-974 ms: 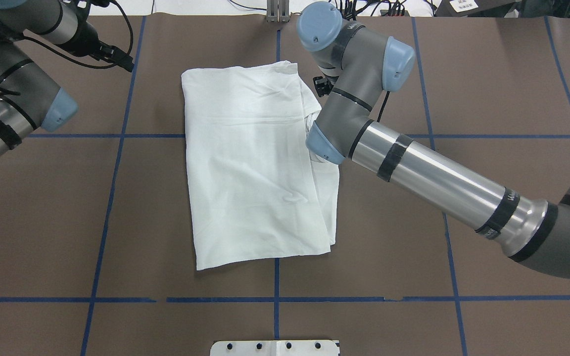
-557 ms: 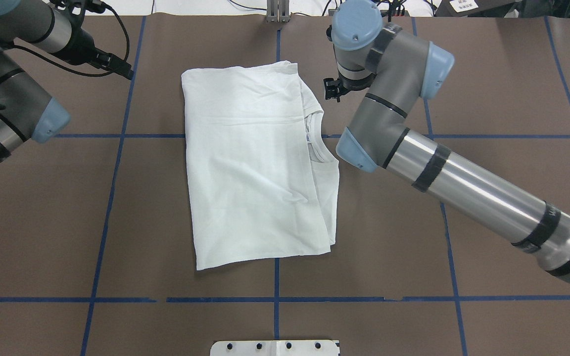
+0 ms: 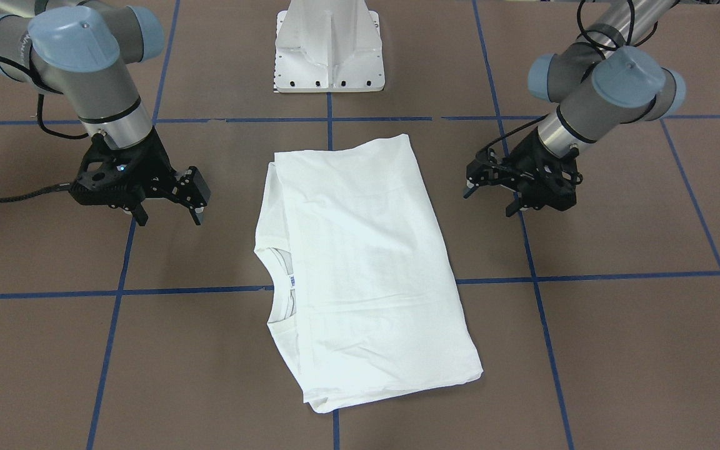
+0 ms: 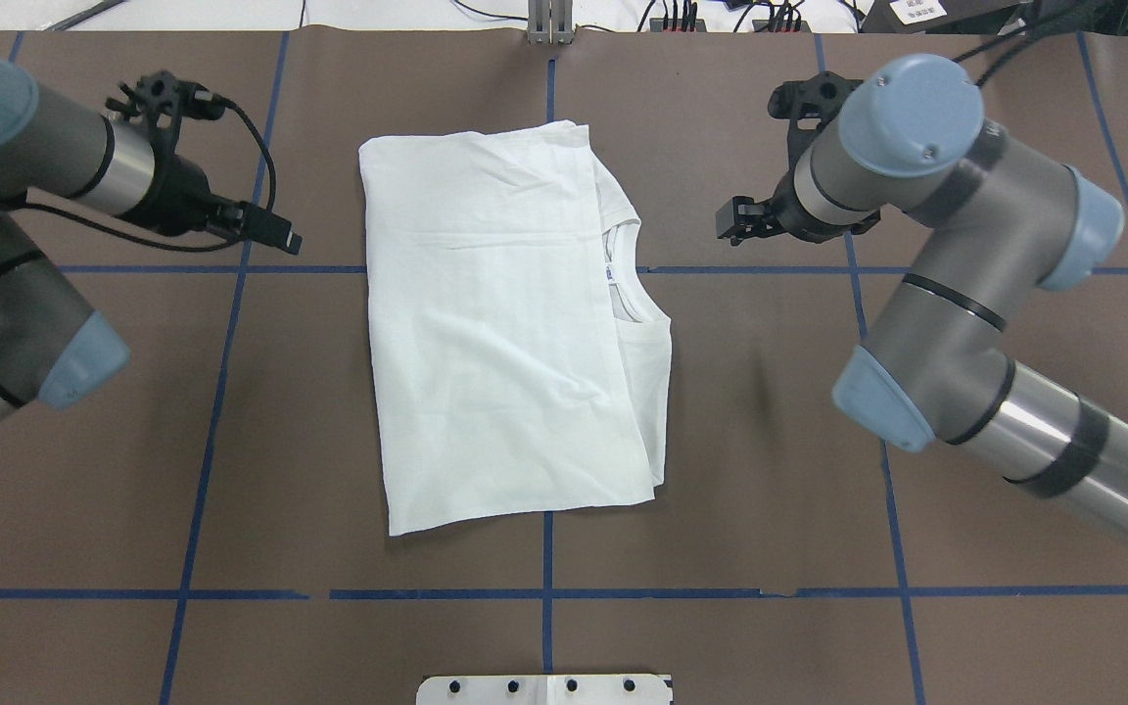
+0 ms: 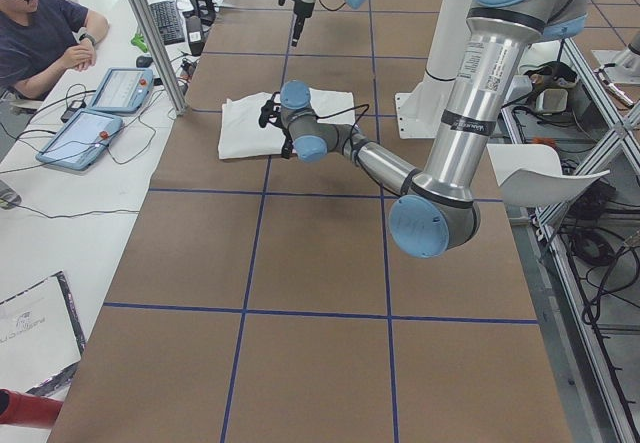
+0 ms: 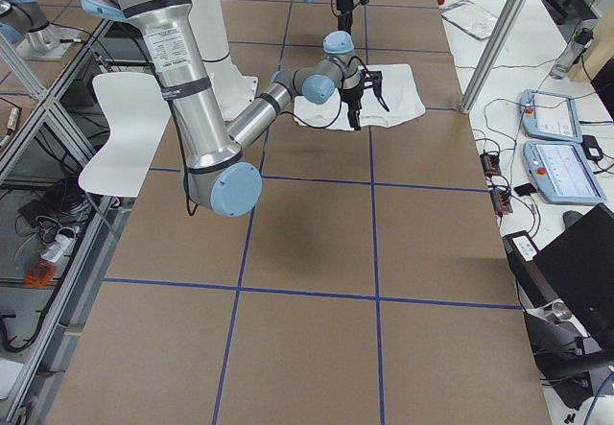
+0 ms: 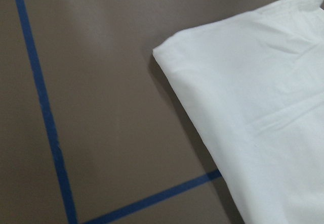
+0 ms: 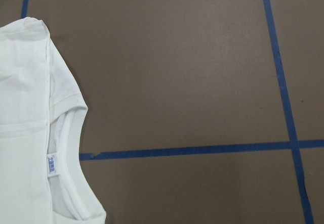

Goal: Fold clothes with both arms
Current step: 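Lift the right gripper off the shirt and move both grippers outward, then lower the left gripper to the shirt corner nearest the robot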

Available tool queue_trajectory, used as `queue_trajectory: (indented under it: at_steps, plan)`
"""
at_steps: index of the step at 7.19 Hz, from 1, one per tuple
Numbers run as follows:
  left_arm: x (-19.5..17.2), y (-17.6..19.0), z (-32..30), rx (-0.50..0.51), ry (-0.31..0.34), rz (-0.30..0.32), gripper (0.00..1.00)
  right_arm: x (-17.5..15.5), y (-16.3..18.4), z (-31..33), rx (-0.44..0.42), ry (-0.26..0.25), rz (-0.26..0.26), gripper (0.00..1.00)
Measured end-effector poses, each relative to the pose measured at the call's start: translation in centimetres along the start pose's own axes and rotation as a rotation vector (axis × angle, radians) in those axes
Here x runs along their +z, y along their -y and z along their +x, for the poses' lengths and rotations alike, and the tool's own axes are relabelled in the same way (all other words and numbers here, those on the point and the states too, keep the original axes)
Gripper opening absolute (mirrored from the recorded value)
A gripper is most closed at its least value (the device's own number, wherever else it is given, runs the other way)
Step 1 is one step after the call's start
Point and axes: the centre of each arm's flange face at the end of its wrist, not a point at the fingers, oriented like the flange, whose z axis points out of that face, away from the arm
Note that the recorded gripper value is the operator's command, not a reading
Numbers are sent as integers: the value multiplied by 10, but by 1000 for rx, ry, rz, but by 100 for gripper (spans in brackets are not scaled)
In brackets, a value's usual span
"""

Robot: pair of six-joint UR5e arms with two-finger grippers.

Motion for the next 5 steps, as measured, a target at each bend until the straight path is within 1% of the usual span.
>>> queue_trajectory:
  at_steps: [1,2,4,5]
  plan:
    - [6,-32,19,-30,-13,-18,100,-5,-23,22,47,44,2,100]
    - [20,-62,39,-87,-11,-27,100,-6,-40,37,83,72,-2,100]
    - [62,-115,80,-240,17,-32,99,-4,-54,44,106,84,-14,100]
    - [79,-128,102,-293,42,-40,93,-3,-56,46,108,82,-17,100]
